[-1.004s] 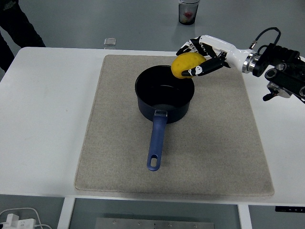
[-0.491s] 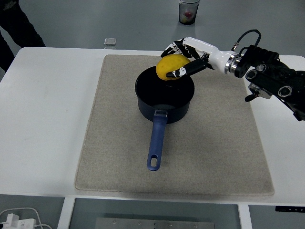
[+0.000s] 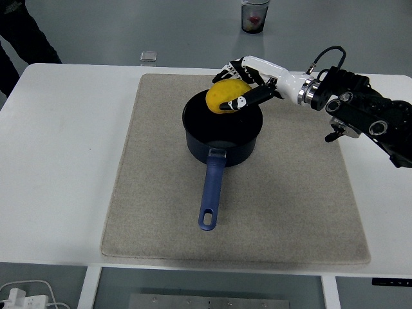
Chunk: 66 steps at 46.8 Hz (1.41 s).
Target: Put the potato in the blue pot
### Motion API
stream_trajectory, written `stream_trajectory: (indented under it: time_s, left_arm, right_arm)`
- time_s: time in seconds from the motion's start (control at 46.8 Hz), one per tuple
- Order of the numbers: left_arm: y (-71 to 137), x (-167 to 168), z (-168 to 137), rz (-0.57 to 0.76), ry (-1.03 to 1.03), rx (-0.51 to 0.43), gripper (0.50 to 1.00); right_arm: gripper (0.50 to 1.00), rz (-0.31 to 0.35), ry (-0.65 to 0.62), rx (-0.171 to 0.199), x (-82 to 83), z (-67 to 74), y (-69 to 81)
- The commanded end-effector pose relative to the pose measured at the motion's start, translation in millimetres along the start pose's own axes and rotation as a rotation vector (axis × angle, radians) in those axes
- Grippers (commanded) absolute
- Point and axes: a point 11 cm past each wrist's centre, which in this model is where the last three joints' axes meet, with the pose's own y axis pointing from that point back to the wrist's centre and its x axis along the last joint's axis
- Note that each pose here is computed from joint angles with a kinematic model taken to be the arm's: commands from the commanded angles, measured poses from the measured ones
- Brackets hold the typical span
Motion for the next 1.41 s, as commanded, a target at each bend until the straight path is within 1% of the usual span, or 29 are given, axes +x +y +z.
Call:
stream_trajectory:
  time_s: [0.0,0.085,0.171,0.299,0.406,0.513,0.726,0.748,0.791,0.812,0.833,0.876,0.962,1.004,1.389]
  left_arm:
    - [0,0,0,0.000,0.000,0.000,0.996]
    - [0,0,0,0.000,0.000,0.000,0.996]
    - [0,0,0,0.001,0.002,0.000,0.996]
    - [0,1,0,0.003,0.002,0.000,0.996]
    - [0,1,0,0.004,0.001,0.000,0.996]
    - [0,1,0,0.003,0.000,0.000,0.996]
    - [0,1,0,0.003,0.000,0.000,0.996]
    - [0,1,0,0.003,0.000,0.000,0.996]
    - [0,1,0,0.003,0.000,0.000,0.996]
    - [0,1,0,0.003,0.002,0.000,0.996]
    - [0,0,0,0.001,0.002,0.000,0.996]
    - [0,0,0,0.001,0.002,0.000,0.996]
    - [0,0,0,0.001,0.000,0.000,0.996]
    - [0,0,0,0.001,0.002,0.000,0.996]
    - [0,1,0,0.003,0.000,0.000,0.996]
  right_arm:
    - [0.500,0.001,-0.008,-0.002,-2.1,2.7,0.3]
    - [0.500,-0.002,-0.015,0.000,-5.5,3.4,-1.0]
    - [0.500,-0.003,-0.026,-0.004,-10.0,7.3,-1.3]
    - [0.500,-0.003,-0.030,-0.005,-11.8,8.7,-1.6]
    - [0.500,-0.007,-0.037,-0.005,-16.3,10.4,-3.0]
    - [0.500,-0.010,-0.046,-0.012,-20.3,15.3,-1.9]
    - [0.500,-0.003,-0.050,-0.016,-20.8,17.9,-1.1]
    - [0.549,-0.001,-0.051,-0.017,-21.0,18.5,-0.9]
    - [0.789,0.002,-0.059,-0.011,-20.0,17.1,-1.3]
    - [0.936,0.008,-0.066,-0.007,-18.9,15.9,-1.5]
    - [0.960,0.012,-0.074,-0.002,-18.0,14.7,-1.8]
    - [0.958,0.022,-0.087,0.004,-15.0,12.7,-1.9]
    - [0.960,0.034,-0.107,-0.025,-12.2,16.2,-0.6]
    - [0.958,0.039,-0.112,-0.032,-10.2,16.9,0.2]
    - [0.958,0.042,-0.115,-0.032,-8.9,16.4,0.4]
